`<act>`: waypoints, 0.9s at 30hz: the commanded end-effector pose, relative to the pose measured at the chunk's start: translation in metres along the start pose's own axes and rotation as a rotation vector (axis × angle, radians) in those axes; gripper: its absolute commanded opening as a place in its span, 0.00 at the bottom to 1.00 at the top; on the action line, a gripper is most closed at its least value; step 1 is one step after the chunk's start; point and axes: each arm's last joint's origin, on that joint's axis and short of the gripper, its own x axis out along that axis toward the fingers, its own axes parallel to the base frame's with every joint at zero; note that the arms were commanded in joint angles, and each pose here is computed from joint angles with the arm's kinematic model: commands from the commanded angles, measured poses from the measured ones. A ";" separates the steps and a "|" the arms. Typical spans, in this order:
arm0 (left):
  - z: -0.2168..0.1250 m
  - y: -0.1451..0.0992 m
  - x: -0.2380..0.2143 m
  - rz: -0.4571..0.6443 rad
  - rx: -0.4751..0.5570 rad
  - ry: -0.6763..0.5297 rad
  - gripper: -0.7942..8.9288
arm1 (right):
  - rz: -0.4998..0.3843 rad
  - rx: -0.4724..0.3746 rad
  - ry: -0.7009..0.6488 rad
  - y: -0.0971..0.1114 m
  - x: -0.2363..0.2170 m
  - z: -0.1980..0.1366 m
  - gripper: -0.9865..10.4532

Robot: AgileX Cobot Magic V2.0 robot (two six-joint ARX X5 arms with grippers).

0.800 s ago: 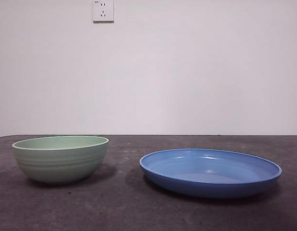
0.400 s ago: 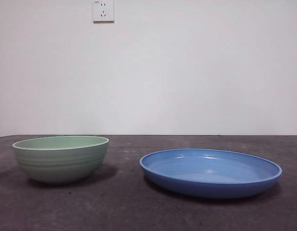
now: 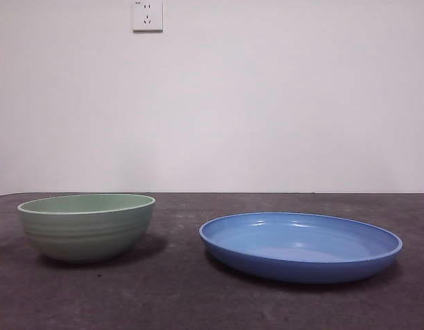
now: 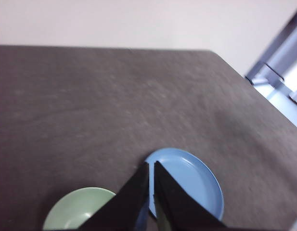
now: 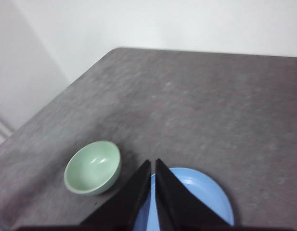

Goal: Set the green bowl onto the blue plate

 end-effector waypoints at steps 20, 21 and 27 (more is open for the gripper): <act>-0.009 -0.007 0.014 -0.079 0.010 0.177 0.45 | 0.040 0.036 0.151 0.005 0.004 -0.011 0.44; -0.009 -0.007 0.014 -0.079 0.010 0.177 0.54 | 0.040 0.036 0.151 0.005 0.004 -0.011 0.50; -0.008 -0.007 0.015 -0.079 0.010 0.171 0.73 | 0.039 0.044 0.152 0.005 0.004 -0.011 0.61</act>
